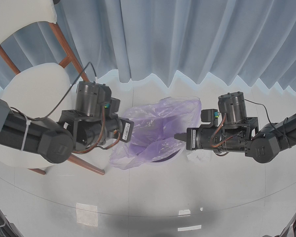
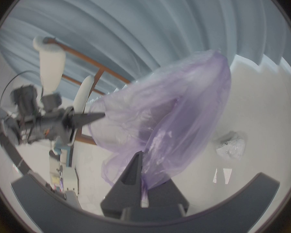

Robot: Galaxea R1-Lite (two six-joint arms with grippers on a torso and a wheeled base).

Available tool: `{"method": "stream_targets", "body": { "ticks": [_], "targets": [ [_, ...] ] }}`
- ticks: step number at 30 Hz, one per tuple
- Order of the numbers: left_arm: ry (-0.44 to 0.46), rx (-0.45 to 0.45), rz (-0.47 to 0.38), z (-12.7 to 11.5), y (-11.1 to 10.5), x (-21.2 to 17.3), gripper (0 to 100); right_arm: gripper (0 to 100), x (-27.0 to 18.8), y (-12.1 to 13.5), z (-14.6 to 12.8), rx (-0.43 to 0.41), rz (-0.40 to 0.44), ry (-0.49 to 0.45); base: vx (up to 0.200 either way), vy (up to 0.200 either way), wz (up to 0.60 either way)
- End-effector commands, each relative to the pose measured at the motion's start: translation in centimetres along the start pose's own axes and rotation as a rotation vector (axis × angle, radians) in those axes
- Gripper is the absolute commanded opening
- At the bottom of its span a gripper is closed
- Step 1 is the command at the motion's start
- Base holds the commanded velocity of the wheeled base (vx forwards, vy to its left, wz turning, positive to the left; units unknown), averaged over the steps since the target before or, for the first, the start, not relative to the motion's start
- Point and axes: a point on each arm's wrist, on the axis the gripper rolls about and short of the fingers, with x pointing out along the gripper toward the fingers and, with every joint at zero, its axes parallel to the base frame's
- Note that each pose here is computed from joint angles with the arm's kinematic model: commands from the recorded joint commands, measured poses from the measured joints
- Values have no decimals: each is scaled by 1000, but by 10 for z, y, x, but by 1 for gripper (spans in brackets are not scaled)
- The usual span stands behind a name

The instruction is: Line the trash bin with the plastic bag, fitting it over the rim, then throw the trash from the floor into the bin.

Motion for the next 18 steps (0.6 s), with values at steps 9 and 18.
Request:
{"method": "stream_targets", "body": {
  "ticks": [9,18],
  "targets": [
    [42,-197,55,-3,25,-12,0,0,-24,-58,-14,12,-32,63,0,0,0],
    [33,-217,56,0,23,6,0,0,-10,-84,-13,-10,-50,-65,0,0,0]
  ]
}}
